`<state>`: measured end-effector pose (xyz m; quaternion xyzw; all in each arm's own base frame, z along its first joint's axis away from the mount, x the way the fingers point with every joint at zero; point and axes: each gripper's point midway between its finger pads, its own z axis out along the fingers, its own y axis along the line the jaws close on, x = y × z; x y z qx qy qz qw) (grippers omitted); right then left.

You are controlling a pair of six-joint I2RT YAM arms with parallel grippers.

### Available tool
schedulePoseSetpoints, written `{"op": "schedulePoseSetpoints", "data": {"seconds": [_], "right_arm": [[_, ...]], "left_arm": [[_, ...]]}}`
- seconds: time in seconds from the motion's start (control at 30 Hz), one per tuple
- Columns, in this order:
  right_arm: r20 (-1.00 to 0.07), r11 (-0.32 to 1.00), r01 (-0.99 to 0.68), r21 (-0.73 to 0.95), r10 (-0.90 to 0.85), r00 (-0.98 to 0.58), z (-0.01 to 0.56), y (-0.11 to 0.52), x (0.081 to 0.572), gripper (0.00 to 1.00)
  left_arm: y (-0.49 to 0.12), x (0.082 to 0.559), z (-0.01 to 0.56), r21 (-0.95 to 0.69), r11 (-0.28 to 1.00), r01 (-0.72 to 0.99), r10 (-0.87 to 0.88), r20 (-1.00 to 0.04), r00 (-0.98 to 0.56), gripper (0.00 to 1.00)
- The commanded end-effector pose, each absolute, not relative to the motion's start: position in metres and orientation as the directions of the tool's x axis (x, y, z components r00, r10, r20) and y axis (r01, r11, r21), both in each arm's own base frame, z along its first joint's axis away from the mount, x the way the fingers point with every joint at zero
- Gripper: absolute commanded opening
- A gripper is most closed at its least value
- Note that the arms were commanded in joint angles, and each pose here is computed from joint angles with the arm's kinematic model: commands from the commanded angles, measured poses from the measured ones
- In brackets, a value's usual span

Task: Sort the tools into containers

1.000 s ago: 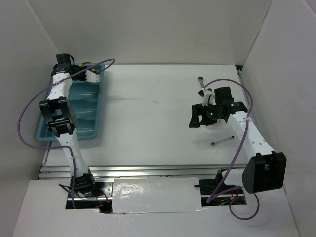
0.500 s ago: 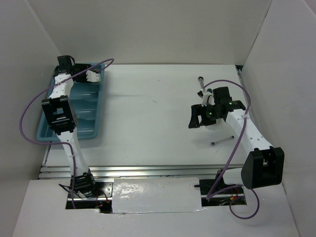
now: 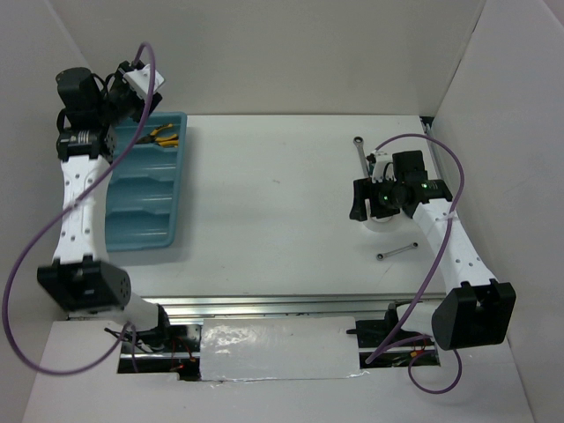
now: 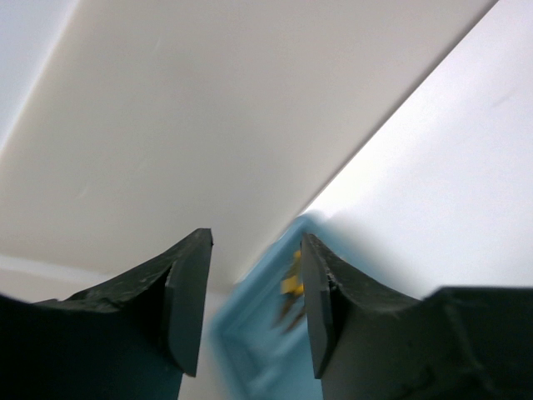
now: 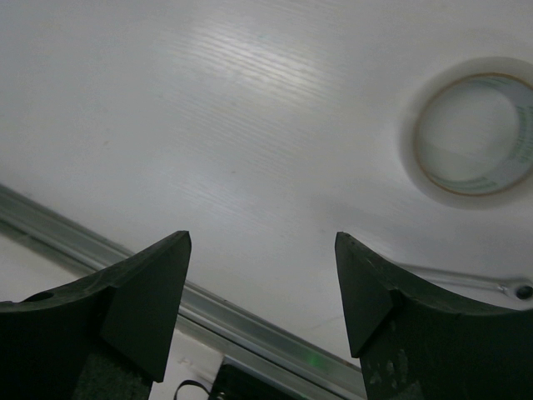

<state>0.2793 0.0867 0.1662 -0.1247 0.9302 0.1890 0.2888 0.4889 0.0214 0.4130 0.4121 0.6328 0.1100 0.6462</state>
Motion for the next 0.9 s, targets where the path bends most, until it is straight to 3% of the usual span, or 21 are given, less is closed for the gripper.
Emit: {"op": "schedulePoseSetpoints", "data": {"seconds": [0.0, 0.03, 0.1, 0.27, 0.47, 0.87], "right_arm": [[-0.594, 0.964, -0.247, 0.095, -0.145, -0.791, 0.174, 0.047, 0.295, 0.76], [-0.568, 0.969, -0.24, 0.052, -0.169, -0.806, 0.169, 0.035, 0.296, 0.73], [-0.502, 0.976, -0.214, -0.028, -0.199, -0.842, 0.154, 0.016, 0.304, 0.67], [-0.407, 0.962, -0.254, -0.103, -0.274, -0.872, 0.127, -0.002, 0.327, 0.67], [-0.289, 0.953, -0.283, -0.109, -0.303, -0.908, 0.098, -0.007, 0.35, 0.68], [-0.177, 0.914, -0.401, -0.059, -0.405, -0.897, 0.053, 0.035, 0.341, 0.67]], "left_arm": [[-0.026, 0.43, 0.382, 0.226, 0.846, 0.483, 0.307, -0.947, -0.095, 0.6], [-0.035, 0.405, 0.362, 0.149, 0.853, 0.5, 0.257, -0.954, -0.155, 0.63], [-0.053, 0.378, 0.343, -0.006, 0.852, 0.524, 0.139, -0.961, -0.239, 0.8], [-0.094, 0.319, 0.294, -0.194, 0.767, 0.612, 0.033, -0.94, -0.34, 0.99], [-0.099, 0.299, 0.263, -0.189, 0.77, 0.61, 0.081, -0.918, -0.387, 0.99], [-0.077, 0.302, 0.236, -0.171, 0.847, 0.503, 0.093, -0.884, -0.457, 0.99]]}}
